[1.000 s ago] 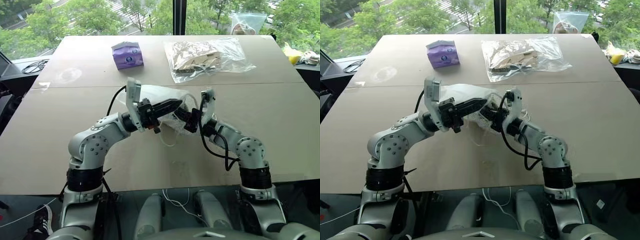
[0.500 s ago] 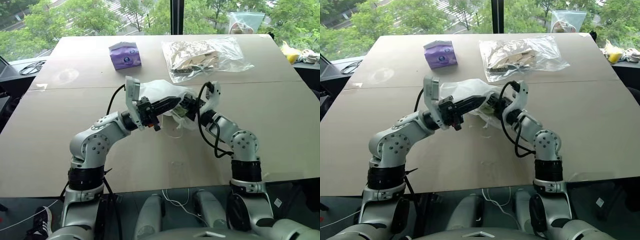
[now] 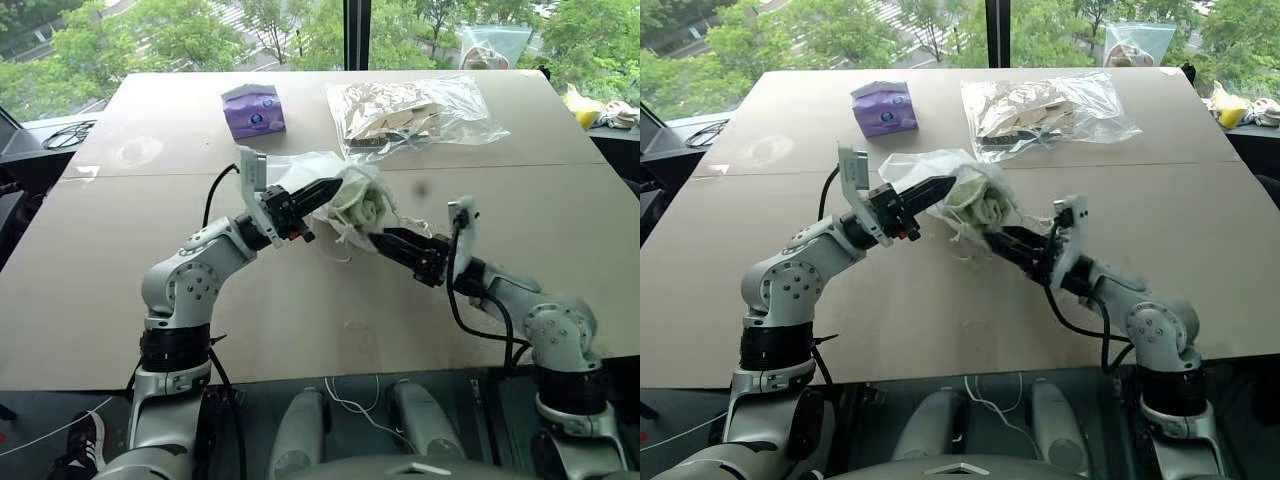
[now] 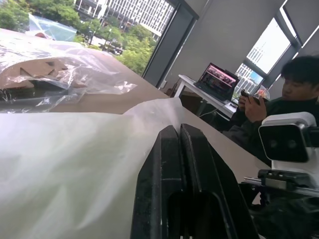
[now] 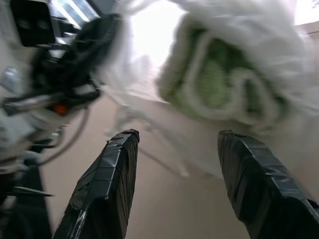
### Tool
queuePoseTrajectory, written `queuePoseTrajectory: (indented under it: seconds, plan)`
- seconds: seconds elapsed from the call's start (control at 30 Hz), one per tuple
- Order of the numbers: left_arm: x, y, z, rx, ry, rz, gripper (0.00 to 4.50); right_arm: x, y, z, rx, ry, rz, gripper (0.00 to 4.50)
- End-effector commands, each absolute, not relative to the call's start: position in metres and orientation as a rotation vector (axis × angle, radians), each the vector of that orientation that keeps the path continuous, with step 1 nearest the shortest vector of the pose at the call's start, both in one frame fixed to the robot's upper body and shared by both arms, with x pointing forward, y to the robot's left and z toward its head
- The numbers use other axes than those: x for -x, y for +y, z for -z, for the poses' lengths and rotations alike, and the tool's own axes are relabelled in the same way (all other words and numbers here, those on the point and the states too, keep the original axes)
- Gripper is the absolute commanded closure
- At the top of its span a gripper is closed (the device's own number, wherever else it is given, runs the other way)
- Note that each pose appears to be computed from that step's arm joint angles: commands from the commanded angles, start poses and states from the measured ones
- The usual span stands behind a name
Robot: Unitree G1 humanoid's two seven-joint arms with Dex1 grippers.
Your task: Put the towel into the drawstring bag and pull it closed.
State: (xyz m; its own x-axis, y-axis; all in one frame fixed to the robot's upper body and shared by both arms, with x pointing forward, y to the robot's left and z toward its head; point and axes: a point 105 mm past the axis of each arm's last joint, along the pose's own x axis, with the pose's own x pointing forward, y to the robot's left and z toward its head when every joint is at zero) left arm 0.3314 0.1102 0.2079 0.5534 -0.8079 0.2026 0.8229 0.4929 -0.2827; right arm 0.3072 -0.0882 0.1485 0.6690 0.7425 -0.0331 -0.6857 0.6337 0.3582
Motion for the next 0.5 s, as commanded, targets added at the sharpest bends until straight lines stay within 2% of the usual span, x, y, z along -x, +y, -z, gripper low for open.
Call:
queuePoseTrajectory:
  seconds: [0.03, 0.1, 0.27, 0.33, 0.5]
  plan:
    - [-0.329, 0.114, -0.218, 0.356, -0.093, 0.985, 4.50, -0.323, -0.100, -0.150, -0.109, 0.076, -0.712, 1.80]
    - [-0.329, 0.114, -0.218, 0.356, -0.091, 0.984, 4.50, -0.332, -0.107, -0.137, 0.083, 0.057, -0.655, 1.80]
    - [-0.329, 0.113, -0.219, 0.349, -0.091, 0.983, 4.50, -0.348, -0.112, -0.122, 0.350, 0.007, -0.602, 1.80]
    - [-0.329, 0.113, -0.219, 0.351, -0.091, 0.980, 4.50, -0.356, -0.115, -0.119, 0.386, -0.004, -0.551, 1.80]
    - [-0.330, 0.117, -0.217, 0.349, -0.090, 0.965, 4.50, -0.374, -0.127, -0.138, 0.268, -0.106, -0.396, 1.80]
